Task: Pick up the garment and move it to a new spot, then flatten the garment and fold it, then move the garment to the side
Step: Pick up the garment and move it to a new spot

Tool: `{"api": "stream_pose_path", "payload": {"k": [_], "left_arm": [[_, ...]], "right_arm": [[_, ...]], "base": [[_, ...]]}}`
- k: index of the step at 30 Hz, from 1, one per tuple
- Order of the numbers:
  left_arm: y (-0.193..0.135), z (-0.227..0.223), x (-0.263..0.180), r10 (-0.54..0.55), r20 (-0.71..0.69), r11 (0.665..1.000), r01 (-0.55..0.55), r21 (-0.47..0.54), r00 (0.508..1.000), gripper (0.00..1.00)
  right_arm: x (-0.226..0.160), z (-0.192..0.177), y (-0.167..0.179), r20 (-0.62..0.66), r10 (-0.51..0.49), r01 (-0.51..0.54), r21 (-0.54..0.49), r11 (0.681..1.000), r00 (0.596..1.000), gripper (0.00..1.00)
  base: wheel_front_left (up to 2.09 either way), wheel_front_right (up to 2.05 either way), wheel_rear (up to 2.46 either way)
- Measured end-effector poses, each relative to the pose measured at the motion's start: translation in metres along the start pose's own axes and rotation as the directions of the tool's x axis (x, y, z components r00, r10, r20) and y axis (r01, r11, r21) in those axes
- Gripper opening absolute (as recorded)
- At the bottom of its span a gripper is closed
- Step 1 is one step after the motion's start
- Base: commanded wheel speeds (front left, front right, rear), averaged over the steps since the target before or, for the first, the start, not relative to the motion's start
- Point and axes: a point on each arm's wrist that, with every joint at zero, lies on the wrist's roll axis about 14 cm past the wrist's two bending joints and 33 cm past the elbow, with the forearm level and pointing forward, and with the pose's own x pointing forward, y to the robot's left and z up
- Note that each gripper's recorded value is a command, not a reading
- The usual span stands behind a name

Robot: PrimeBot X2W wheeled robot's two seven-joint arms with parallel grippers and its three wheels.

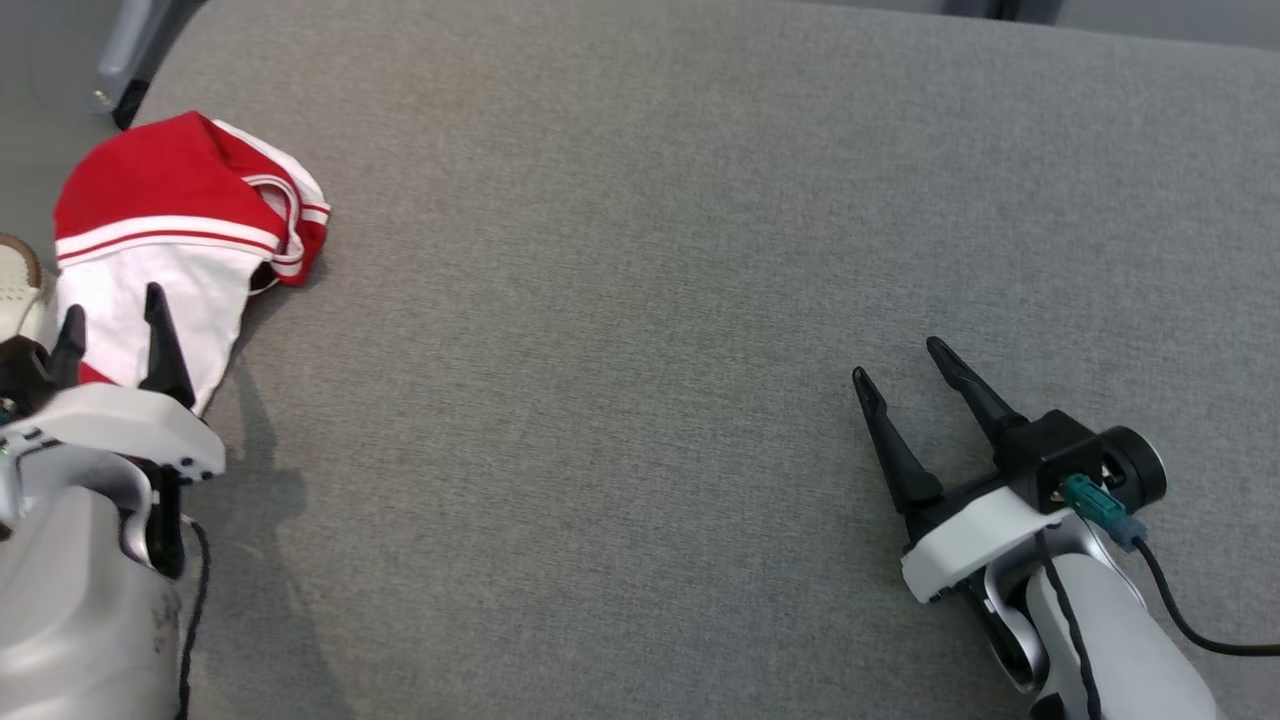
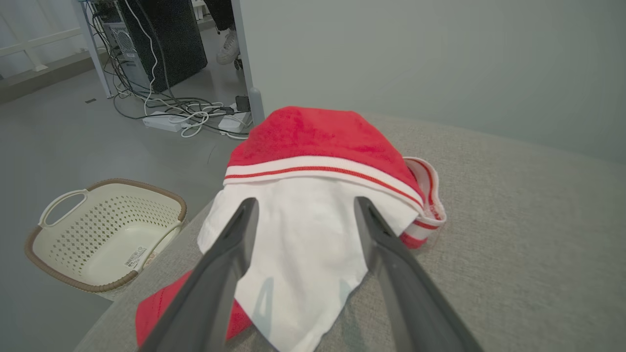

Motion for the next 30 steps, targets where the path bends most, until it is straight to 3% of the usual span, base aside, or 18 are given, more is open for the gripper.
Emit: {"api": "stream_pose_path", "payload": {"k": [6,13,14,15,16,23,30], "left_arm": [[-0.008,-0.025,0.038,0.011,-0.155,0.999,-0.005,0.038,0.988,1.0],[-0.017,-0.068,0.057,0.04,-0.346,0.998,-0.02,0.059,0.937,1.0],[-0.019,-0.071,0.059,0.04,-0.358,0.998,-0.021,0.057,0.933,0.87],[-0.02,-0.072,0.061,0.04,-0.363,0.998,-0.019,0.06,0.931,0.28],[-0.021,-0.073,0.063,0.039,-0.365,0.998,-0.016,0.064,0.93,0.0],[-0.039,-0.061,0.065,-0.017,-0.318,0.996,0.044,0.076,0.948,0.0],[-0.077,-0.004,0.072,-0.161,-0.14,0.981,0.174,0.085,0.977,0.0]], "right_arm": [[0.003,-0.004,-0.01,0.01,0.0,0.0,-0.009,1.0,1.0,1.0],[0.001,-0.002,-0.024,0.034,-0.03,0.03,0.005,1.0,0.999,1.0],[0.0,-0.003,-0.027,0.035,-0.036,0.036,0.007,0.999,0.999,1.0],[0.0,-0.004,-0.029,0.033,-0.041,0.041,0.009,0.999,0.999,1.0],[-0.001,-0.004,-0.03,0.032,-0.046,0.045,0.01,0.999,0.998,1.0],[-0.004,0.001,-0.034,0.04,-0.065,0.065,0.014,0.998,0.997,1.0],[-0.01,0.021,-0.031,0.08,-0.087,0.086,0.024,0.996,0.993,1.0]], "base": [[0.0,0.0,0.0],[0.0,0.0,0.0],[0.0,0.0,0.0],[0.0,0.0,0.0],[0.0,0.0,0.0],[0.0,0.0,0.0],[0.0,0.0,0.0]]}}
